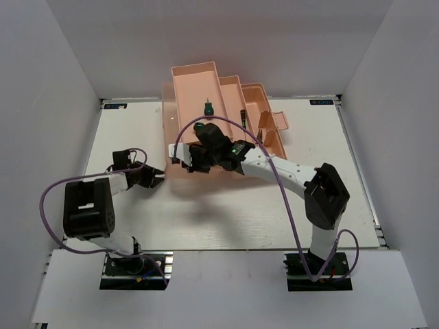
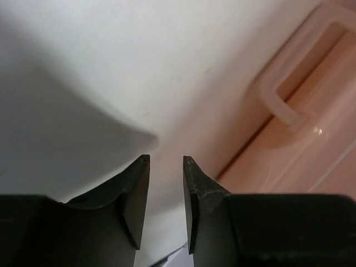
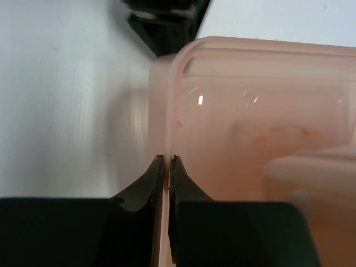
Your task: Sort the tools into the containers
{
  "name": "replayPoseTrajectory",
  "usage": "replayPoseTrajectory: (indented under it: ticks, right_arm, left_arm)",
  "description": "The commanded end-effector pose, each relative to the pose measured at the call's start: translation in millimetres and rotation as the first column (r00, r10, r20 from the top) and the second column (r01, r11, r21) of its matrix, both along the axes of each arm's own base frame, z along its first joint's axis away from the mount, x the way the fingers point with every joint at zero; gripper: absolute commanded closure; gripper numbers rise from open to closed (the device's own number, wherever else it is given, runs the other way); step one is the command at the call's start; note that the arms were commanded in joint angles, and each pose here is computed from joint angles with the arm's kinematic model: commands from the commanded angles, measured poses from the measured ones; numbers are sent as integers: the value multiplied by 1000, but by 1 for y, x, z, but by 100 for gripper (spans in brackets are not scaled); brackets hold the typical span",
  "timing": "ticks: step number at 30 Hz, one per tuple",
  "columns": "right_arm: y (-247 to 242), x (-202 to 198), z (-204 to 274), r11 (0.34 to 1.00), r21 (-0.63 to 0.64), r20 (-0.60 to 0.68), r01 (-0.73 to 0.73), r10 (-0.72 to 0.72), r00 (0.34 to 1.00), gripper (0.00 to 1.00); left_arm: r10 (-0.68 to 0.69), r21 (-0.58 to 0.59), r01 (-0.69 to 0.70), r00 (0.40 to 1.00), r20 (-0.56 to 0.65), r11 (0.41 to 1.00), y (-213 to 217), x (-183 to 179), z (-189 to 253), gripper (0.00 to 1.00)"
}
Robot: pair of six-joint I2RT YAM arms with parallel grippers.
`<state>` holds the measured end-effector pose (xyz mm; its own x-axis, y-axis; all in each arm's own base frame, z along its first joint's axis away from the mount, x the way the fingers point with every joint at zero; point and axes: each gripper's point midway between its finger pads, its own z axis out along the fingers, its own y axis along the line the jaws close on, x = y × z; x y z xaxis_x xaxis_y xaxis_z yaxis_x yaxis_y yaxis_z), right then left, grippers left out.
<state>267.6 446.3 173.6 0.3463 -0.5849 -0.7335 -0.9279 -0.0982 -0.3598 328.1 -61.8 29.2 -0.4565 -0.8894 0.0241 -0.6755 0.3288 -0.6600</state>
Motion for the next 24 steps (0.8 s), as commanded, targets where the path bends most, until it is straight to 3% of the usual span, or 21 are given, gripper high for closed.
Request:
replayPoseTrajectory:
  ticks: [1, 7, 8, 10, 11, 14, 16, 17, 18, 19, 20, 22, 24]
  right_arm:
    - [23, -24, 117, 948, 291, 112, -128, 100, 989, 100]
    - [23, -36, 110, 951, 277, 40, -137, 131, 991, 99]
    - [20, -38, 105, 957, 258, 16, -133, 134, 991, 62]
    - [14, -51, 106, 950, 248, 2, -191, 197, 980, 29]
    - [10, -54, 105, 948, 242, 1, -208, 214, 977, 20]
    - [-19, -75, 102, 942, 225, -45, -249, 265, 963, 18]
    - [-49, -86, 112, 945, 214, -64, -247, 265, 962, 22]
    - [-58, -103, 126, 917, 255, -76, -307, 335, 939, 27]
    - [-77, -119, 118, 923, 222, -150, -313, 349, 925, 64]
    - [-86, -122, 120, 916, 231, -167, -327, 368, 915, 91]
    - [-98, -133, 118, 918, 223, -224, -328, 376, 899, 100]
    - [-118, -142, 118, 931, 195, -272, -309, 354, 895, 100]
    - [-130, -120, 107, 983, 133, -317, -127, 164, 934, 100]
  left_arm:
    - [-93, -70, 109, 975, 203, 992, -19, 43, 38, 60]
    - [-197, -130, 259, 912, 360, 957, -39, 85, 64, 59]
    - [-206, -134, 272, 905, 373, 953, -40, 88, 67, 59]
    - [-219, -148, 291, 901, 376, 945, -42, 91, 67, 58]
    - [-224, -153, 299, 899, 377, 942, -43, 90, 68, 58]
    - [-224, -153, 299, 899, 377, 942, -43, 93, 67, 57]
    - [-228, -157, 306, 897, 379, 939, -44, 92, 68, 55]
    - [-228, -159, 305, 898, 376, 939, -44, 94, 66, 55]
    - [-228, -162, 304, 901, 368, 939, -44, 93, 65, 55]
    - [-228, -162, 304, 901, 368, 939, -44, 93, 65, 55]
    - [-228, -167, 302, 906, 358, 939, -44, 93, 60, 55]
    - [-234, -164, 314, 896, 378, 935, -45, 97, 68, 54]
    - [-241, -169, 325, 890, 386, 930, -46, 100, 71, 54]
